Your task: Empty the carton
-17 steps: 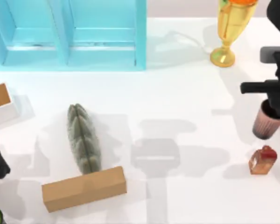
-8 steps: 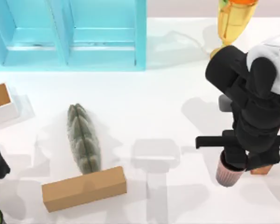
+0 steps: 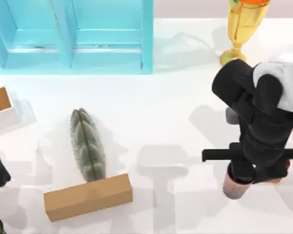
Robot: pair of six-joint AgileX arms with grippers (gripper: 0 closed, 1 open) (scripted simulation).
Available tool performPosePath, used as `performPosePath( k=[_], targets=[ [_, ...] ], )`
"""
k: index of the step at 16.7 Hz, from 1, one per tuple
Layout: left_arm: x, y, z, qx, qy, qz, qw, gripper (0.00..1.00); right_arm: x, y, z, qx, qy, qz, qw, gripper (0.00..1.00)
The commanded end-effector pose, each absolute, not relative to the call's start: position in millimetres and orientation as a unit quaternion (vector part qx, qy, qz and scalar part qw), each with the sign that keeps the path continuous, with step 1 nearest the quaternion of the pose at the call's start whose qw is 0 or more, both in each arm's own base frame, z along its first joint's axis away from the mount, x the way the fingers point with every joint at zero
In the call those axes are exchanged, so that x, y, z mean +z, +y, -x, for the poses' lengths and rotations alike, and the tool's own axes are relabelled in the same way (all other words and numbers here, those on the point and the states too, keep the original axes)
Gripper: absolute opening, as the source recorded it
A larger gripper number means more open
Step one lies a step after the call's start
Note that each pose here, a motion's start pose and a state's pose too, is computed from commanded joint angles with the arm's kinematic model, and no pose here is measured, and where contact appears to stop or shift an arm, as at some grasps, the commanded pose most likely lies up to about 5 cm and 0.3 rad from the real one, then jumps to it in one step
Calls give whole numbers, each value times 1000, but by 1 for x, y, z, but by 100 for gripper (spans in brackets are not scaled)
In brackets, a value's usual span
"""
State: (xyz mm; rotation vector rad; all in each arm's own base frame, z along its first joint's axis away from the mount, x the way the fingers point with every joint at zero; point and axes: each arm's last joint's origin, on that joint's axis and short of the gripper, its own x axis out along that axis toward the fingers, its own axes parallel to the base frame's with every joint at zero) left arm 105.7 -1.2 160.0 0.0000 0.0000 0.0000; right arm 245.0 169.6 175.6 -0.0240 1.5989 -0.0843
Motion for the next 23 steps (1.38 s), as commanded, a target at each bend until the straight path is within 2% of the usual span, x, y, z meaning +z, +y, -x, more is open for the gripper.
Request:
performPosePath(
  k=[7,20,23],
  targets=[
    [160,-1,-106,0,0,0,1000,100,155,171,-243,-37,716,11,697,0],
    [160,-1,-106,0,0,0,1000,100,155,171,-243,-37,716,11,697,98],
    [160,-1,-106,0,0,0,1000,100,155,171,-243,-37,716,11,697,100]
  ],
)
